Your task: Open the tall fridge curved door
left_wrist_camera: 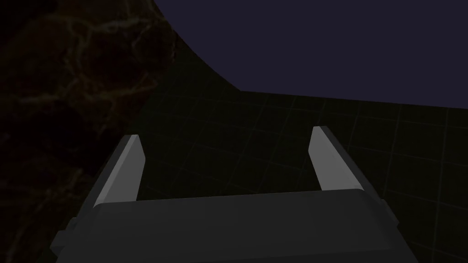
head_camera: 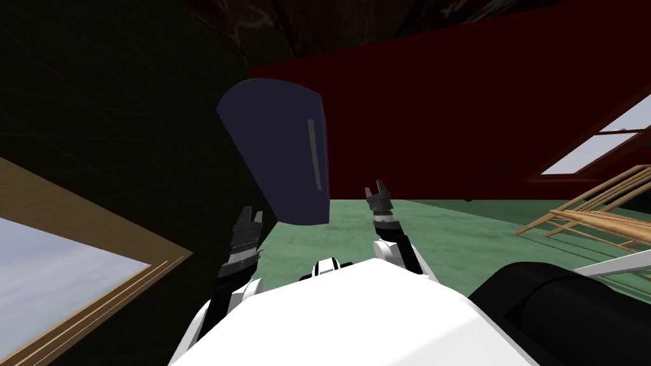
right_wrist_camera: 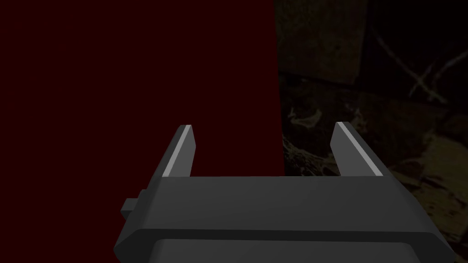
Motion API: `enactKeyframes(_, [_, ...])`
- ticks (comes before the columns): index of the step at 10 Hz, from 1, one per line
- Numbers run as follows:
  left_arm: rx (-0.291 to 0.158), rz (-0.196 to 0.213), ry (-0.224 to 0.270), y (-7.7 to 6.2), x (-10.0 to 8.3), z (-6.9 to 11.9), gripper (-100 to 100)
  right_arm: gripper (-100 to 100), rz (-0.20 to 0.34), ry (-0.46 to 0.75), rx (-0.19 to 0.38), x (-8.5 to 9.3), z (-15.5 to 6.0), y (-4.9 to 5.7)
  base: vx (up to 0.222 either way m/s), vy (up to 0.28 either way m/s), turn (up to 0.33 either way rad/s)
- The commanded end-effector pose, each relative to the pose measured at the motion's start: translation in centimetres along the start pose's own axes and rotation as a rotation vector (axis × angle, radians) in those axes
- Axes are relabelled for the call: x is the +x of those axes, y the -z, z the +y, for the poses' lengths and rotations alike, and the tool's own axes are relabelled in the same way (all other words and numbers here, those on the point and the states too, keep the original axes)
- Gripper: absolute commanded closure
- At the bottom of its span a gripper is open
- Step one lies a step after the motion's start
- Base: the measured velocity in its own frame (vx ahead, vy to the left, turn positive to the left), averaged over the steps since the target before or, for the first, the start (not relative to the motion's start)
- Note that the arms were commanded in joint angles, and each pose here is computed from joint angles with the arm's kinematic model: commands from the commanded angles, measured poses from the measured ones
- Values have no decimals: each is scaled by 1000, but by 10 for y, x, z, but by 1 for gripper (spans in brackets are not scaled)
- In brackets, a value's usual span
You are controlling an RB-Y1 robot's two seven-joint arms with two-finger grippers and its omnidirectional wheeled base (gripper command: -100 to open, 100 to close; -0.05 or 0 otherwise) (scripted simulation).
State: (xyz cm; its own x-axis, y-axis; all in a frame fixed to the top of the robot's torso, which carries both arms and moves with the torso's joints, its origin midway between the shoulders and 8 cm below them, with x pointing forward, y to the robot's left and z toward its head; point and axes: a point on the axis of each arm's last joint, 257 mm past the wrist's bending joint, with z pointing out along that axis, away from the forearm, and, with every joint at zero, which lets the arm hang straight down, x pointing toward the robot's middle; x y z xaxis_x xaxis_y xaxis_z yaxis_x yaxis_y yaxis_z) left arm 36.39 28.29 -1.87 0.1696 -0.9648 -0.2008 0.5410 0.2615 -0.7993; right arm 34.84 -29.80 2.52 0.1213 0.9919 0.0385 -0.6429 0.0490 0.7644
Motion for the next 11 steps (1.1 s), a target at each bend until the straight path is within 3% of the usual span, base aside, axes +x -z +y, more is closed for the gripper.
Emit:
enactKeyframes(1, [-18,55,-36,-3,7,13,-100,0,0,0,0,0,0,0,36,-61,-25])
enactKeyframes(6, [-73,130,-108,-13,17,52,-100,0,0,0,0,0,0,0,45,-82,-32])
enactKeyframes(11, [-141,172,-178,-26,23,98,-100,0,0,0,0,0,0,0,67,-116,-38])
